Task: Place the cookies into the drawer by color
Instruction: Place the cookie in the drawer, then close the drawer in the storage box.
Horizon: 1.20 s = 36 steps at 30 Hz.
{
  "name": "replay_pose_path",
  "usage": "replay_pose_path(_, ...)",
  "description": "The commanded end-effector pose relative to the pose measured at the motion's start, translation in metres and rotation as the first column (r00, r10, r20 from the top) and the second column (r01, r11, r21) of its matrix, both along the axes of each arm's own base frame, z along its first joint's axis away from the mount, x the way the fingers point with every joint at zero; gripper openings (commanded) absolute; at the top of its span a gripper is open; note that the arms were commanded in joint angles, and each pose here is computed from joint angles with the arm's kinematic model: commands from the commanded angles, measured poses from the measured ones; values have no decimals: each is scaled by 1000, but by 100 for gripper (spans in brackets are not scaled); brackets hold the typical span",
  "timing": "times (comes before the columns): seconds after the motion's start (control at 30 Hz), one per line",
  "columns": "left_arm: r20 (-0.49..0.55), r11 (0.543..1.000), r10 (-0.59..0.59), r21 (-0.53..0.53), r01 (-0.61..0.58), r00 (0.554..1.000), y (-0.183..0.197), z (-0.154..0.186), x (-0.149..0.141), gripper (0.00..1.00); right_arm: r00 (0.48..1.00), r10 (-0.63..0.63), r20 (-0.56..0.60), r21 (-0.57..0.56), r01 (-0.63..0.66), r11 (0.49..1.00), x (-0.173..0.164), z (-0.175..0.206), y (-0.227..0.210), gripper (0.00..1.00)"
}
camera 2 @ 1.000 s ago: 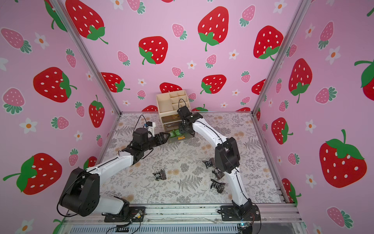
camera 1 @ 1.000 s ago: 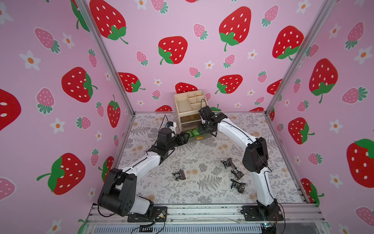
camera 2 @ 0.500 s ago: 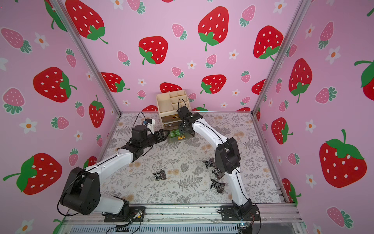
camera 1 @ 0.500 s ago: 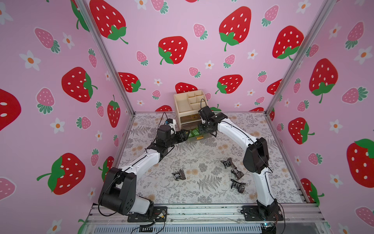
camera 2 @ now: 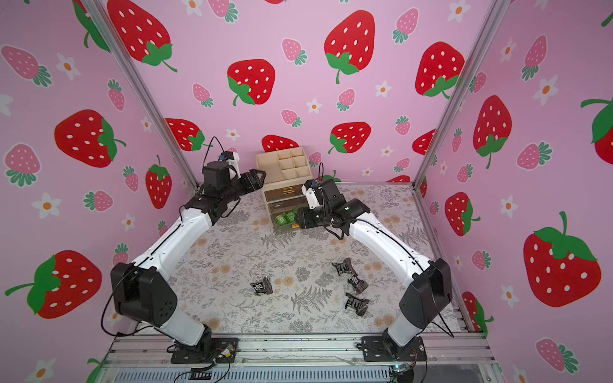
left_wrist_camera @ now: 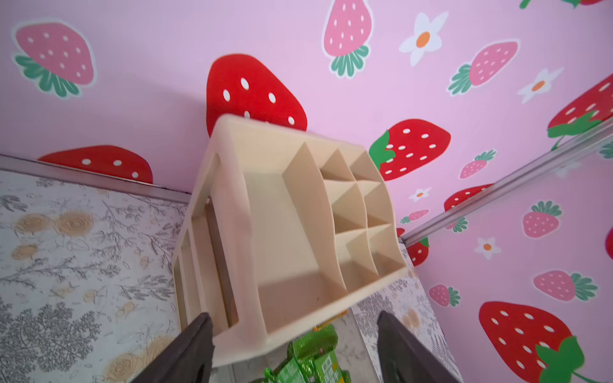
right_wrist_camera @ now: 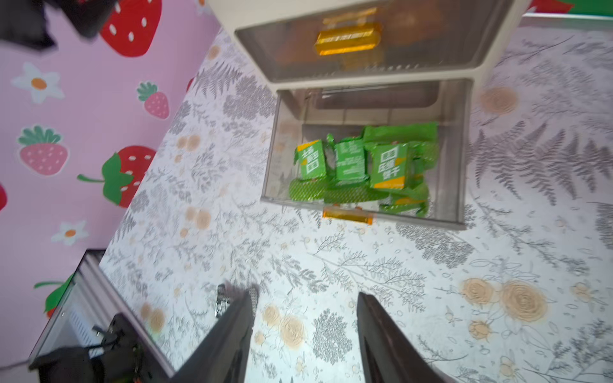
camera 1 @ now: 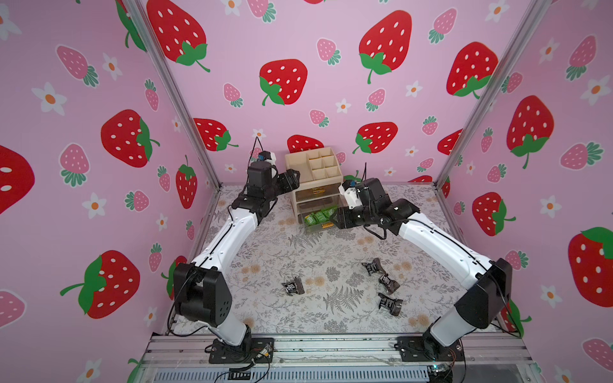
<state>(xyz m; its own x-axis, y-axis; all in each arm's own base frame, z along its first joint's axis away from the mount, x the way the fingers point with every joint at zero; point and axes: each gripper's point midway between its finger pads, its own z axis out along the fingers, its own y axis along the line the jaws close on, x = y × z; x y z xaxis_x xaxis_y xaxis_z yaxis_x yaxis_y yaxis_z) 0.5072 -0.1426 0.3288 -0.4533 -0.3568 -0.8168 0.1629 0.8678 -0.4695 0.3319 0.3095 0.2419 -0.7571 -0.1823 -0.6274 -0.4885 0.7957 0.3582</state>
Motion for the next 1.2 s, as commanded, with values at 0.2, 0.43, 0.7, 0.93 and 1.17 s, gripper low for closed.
replay_pose_path(0.2, -153, 971, 94, 233, -57, 984, 15, -33, 55, 72, 985, 154, -81, 31, -152, 988, -20, -56, 21, 55)
replay_pose_path(0.43, -182, 953, 98, 300, -39, 978, 16, -51, 68, 52, 982, 174, -69, 2, -174, 985, 2, -78, 37, 55)
replay_pose_path(0.7, -174, 926, 74, 377, -3, 982, 16, -54, 66, 31, 983, 177, -43, -20, -178, 984, 27, -86, 53, 55)
replay_pose_path(0.93, -177, 917, 21, 395, 52, 984, 10, -59, 64, 19, 976, 215, -36, -34, -216, 976, 35, -88, 69, 55)
replay_pose_path(1.17, -191, 920, -42, 376, 112, 981, 0, -70, 58, 11, 976, 217, -23, -58, -218, 974, 48, -91, 77, 55)
